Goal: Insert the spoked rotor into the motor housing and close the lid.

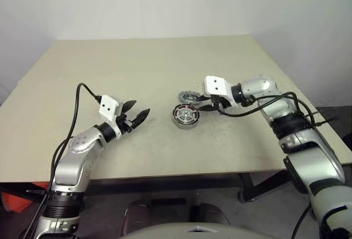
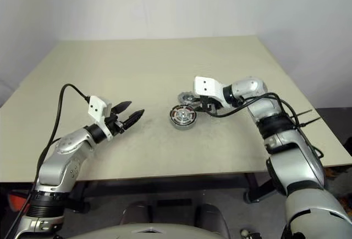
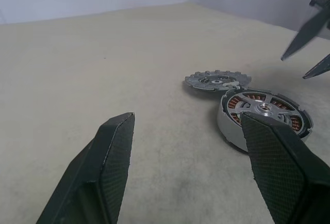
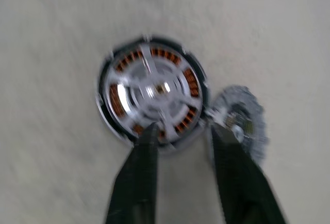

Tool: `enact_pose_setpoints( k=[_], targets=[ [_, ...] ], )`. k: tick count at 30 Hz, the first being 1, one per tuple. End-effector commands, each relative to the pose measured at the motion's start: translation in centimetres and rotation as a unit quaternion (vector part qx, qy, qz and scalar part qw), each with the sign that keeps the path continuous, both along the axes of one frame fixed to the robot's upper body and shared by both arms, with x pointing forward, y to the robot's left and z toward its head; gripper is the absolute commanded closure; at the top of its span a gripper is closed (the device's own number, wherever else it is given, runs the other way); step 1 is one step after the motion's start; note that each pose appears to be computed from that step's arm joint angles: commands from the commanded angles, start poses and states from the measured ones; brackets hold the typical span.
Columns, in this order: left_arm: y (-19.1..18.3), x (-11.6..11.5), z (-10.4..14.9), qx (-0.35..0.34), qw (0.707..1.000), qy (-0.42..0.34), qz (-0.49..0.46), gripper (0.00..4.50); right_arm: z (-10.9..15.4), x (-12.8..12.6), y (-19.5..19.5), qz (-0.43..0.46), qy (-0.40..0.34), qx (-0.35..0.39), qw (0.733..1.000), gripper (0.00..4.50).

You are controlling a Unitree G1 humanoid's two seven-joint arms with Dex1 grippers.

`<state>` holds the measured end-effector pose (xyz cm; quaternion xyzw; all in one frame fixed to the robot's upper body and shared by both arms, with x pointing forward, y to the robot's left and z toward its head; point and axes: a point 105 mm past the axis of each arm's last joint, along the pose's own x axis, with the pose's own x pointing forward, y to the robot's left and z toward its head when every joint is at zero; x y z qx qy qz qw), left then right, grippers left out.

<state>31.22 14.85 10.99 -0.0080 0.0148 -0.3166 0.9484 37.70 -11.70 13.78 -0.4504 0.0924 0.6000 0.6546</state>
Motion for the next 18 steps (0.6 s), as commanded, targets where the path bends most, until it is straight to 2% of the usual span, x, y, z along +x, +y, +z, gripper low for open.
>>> enact_pose_setpoints(
  k=[1, 7, 11, 18],
  targets=[
    [-0.3, 0.2, 1.4, 0.001, 0.999, -0.033, -0.002, 1.04, 1.3, 0.6, 1.1, 0.077, -0.071, -0.072, 0.992, 2.07],
    [0.0, -0.1, 1.3, 0.001, 0.999, -0.035, 0.008, 1.04, 0.5, 1.3, 1.8, 0.154, -0.124, -0.183, 0.963, 2.07],
    [0.1, -0.4, 1.3, 0.0, 0.999, -0.036, 0.015, 1.04, -0.2, 1.9, 1.6, 0.173, -0.154, -0.235, 0.944, 2.07],
    [0.5, -0.6, 1.1, 0.003, 0.999, -0.034, 0.024, 1.04, -0.7, 1.9, 2.1, 0.19, -0.169, -0.241, 0.937, 2.07]
  ],
)
